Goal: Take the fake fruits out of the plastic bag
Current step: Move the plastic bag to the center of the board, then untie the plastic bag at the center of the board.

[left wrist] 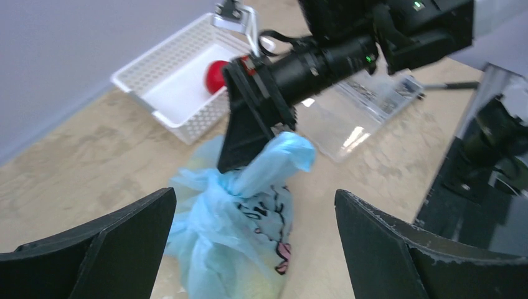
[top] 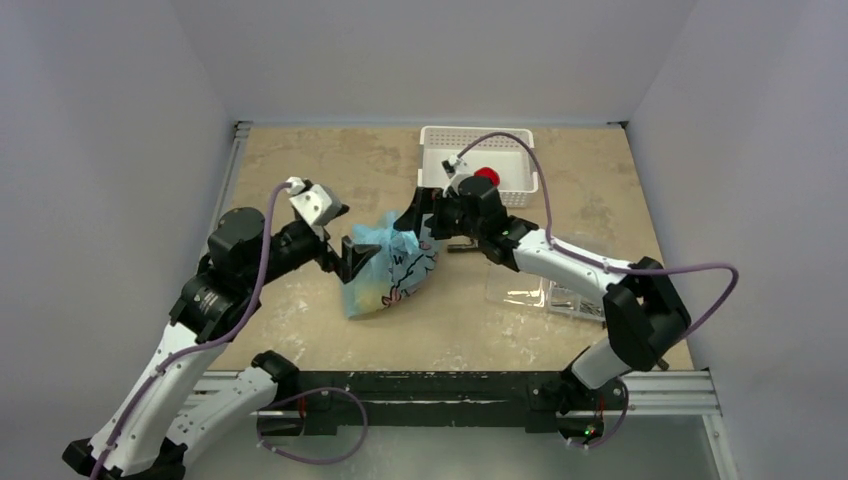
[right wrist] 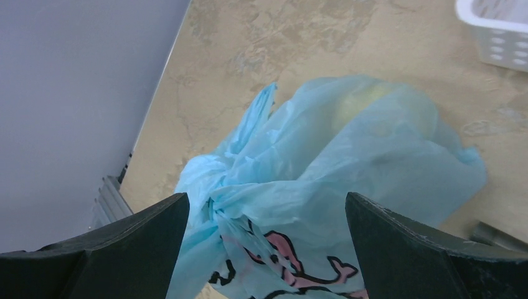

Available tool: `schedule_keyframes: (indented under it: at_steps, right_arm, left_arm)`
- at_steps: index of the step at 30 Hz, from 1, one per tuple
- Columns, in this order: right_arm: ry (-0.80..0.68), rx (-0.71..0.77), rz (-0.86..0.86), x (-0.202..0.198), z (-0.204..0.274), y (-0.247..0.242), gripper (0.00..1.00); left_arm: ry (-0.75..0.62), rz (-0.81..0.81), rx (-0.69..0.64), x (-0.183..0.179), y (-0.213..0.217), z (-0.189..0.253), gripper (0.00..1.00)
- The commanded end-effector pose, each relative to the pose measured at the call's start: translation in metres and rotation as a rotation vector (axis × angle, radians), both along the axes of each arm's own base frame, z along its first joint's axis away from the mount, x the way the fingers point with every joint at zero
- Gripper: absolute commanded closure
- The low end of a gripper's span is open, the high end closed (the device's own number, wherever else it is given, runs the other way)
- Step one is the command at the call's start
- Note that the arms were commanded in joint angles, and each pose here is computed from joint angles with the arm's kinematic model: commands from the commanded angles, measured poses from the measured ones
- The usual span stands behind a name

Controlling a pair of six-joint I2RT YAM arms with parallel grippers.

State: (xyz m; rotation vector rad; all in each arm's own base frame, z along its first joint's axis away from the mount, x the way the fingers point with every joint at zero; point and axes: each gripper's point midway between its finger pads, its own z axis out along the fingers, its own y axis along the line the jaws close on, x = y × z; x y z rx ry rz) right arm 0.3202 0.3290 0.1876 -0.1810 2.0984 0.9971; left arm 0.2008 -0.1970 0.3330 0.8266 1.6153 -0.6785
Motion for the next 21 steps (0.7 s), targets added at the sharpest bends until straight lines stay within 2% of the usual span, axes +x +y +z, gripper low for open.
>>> schedule_keyframes:
  at_steps: [1, 7, 10, 15, 18, 21]
  right_arm:
    - [-0.031, 0.149, 0.041, -0.001, 0.044, 0.04, 0.01]
    - [0.021, 0.149, 0.128, -0.019, 0.014, 0.077, 0.04]
    - [0.045, 0.118, 0.138, -0.024, -0.014, 0.085, 0.12]
    - [0.098, 0.046, 0.175, -0.033, -0.069, 0.089, 0.3]
    - [0.105, 0.01, 0.18, -0.041, -0.091, 0.08, 0.4]
    - [0.073, -0.017, 0.186, -0.05, -0.099, 0.065, 0.42]
  left_arm:
    - [-0.105, 0.315, -0.041, 0.041, 0.043, 0.018, 0.0]
    - [-0.195, 0.631, -0.109, 0.05, 0.1, 0.032, 0.0]
    - [-0.171, 0.78, -0.105, 0.059, 0.123, 0.027, 0.0]
    - [-0.063, 0.787, -0.009, 0.077, 0.117, 0.009, 0.0]
    - [-0.029, 0.812, -0.003, 0.082, 0.12, 0.004, 0.0]
    - [-0.045, 0.844, -0.015, 0.08, 0.129, 0.007, 0.0]
